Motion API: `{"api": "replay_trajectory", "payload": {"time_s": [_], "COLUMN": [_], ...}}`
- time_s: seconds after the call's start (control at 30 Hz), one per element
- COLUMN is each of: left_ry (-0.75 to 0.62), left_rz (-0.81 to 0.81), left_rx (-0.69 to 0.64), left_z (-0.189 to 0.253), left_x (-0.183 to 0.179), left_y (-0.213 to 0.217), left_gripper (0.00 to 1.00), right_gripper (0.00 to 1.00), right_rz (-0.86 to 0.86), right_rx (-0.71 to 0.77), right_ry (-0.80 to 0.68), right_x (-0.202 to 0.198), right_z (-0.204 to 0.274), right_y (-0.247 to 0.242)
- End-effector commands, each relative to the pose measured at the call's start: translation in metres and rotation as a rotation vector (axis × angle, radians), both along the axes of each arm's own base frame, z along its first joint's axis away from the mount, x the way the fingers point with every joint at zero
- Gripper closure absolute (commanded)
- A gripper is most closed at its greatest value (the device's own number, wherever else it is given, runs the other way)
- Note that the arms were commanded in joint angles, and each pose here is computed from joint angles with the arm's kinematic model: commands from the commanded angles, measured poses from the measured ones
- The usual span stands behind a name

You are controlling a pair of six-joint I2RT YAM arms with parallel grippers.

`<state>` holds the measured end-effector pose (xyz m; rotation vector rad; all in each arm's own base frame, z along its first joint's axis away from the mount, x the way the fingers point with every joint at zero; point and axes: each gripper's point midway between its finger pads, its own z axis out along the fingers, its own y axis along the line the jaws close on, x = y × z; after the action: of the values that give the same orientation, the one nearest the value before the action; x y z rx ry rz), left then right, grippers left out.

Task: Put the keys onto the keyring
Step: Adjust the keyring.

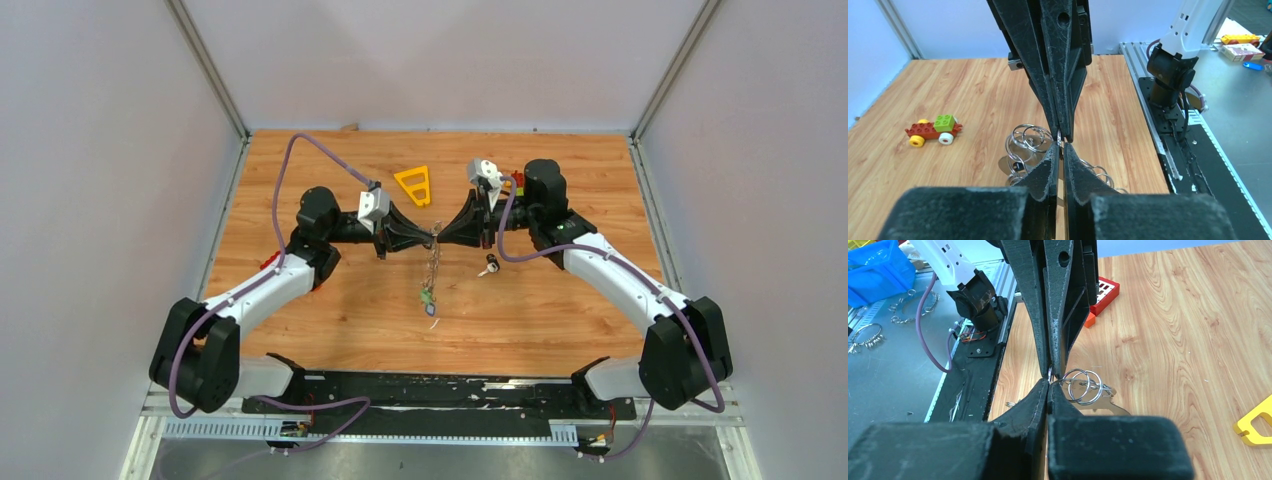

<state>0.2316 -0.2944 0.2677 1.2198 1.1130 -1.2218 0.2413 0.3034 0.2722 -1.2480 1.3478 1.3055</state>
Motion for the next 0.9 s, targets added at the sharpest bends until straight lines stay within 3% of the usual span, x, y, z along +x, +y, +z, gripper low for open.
{"api": "replay_trajectory", "payload": {"time_s": [0.0,0.07,0.17,0.37,0.6,0.87], "left_ry": [-0.050,-0.043,-0.032,-0.059,-0.049,-0.082], "left_rz": [-0.019,-0.019,0.003,0.103,0.164,0.222], "left_rx": [-0.032,-0.027,0.029,0.357,0.634,0.865], "left_z": [0.012,0.010,0.003,-0.029,-0.034,-0.030], "left_x": [-0.003,-0.003,0.001,0.008,0.014,0.014], "left_y": [-0.001,-0.001,0.001,0.011,0.030,0.039], "left_gripper": [0.94,1.00,1.00,1.00,1.00,1.00], "right_gripper": [1.00,1.00,0.99,0.83,0.70,0.71], "right_rz": [-0.002,-0.007,-0.022,-0.061,-0.077,-0.068], "right_rx": [0.002,0.002,-0.008,-0.033,-0.045,-0.051], "right_ry": [-0.022,-0.026,-0.041,-0.078,-0.126,-0.138], "right_x": [0.003,0.003,0.006,0.012,0.016,0.011], "right_z": [0.000,0.000,-0.001,-0.005,-0.003,-0.002], "right_y": [0.001,0.000,0.000,-0.002,-0.004,-0.007]}}
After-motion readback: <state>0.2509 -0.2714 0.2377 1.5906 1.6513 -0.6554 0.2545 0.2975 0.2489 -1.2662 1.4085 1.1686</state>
